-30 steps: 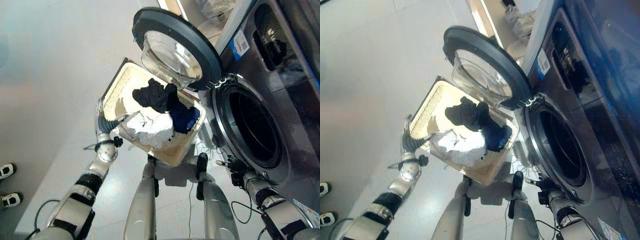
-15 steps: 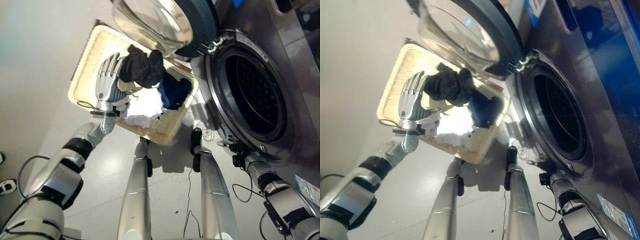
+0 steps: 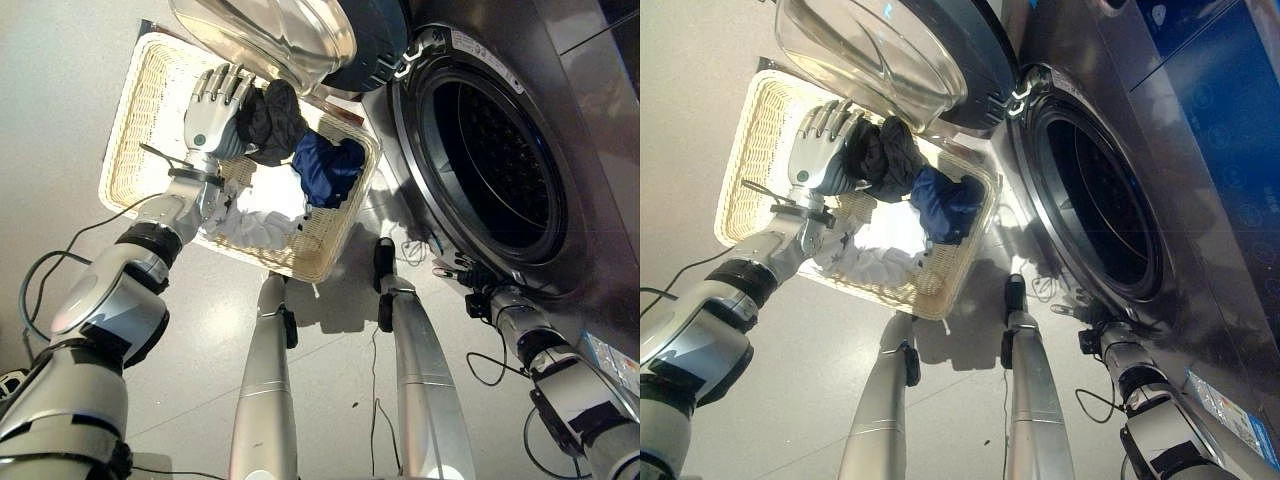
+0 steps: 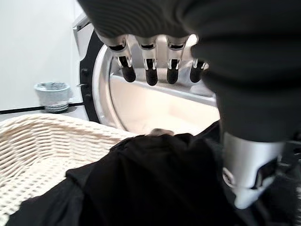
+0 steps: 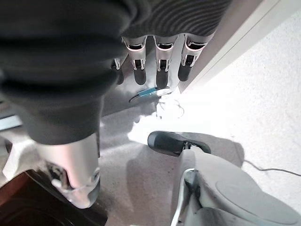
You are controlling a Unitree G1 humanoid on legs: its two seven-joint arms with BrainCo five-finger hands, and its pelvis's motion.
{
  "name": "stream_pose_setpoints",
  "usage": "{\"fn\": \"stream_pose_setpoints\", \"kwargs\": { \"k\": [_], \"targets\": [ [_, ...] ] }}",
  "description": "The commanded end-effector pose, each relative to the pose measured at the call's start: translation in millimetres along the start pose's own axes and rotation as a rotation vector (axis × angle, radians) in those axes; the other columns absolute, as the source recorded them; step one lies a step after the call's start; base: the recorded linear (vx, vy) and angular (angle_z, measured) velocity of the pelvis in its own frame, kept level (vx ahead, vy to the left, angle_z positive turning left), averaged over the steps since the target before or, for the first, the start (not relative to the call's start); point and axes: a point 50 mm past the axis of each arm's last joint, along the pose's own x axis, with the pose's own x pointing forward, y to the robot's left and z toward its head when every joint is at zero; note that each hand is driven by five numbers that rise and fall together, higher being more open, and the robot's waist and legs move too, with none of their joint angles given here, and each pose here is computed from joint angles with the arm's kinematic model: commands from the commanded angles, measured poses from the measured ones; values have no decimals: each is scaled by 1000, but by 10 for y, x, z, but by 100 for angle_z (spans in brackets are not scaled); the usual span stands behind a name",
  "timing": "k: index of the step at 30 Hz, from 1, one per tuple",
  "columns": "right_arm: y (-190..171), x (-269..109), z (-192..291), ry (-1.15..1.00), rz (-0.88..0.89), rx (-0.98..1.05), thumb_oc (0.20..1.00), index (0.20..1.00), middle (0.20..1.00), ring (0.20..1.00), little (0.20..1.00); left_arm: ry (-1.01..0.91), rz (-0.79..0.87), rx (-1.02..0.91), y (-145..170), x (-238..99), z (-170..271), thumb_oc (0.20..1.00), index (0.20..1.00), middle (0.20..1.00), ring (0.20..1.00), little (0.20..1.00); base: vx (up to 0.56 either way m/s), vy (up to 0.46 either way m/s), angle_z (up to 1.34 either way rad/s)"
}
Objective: Put the clothes into the washing machine.
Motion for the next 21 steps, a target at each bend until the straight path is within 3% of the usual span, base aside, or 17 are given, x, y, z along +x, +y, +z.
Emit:
{"fn": "stream_pose_setpoints", "kwargs": {
  "k": [1, 7, 21],
  "targets": [
    [-70, -18, 38, -37, -11, 9, 1000, 1000, 1000, 1000, 1000, 97, 95, 27, 270, 179, -222, 1000, 1000, 1000, 1000, 1000, 0, 0, 0],
    [-41, -4, 109, -56, -6, 14, 1000, 1000, 1000, 1000, 1000, 222, 82, 21, 299, 160, -420, 1000, 1000, 1000, 1000, 1000, 0, 0, 0],
    [-15, 14, 198, -83, 5, 18, 1000, 1000, 1000, 1000, 1000, 298, 8, -91, 191, 105, -439, 1000, 1000, 1000, 1000, 1000, 0, 0, 0]
  ]
}}
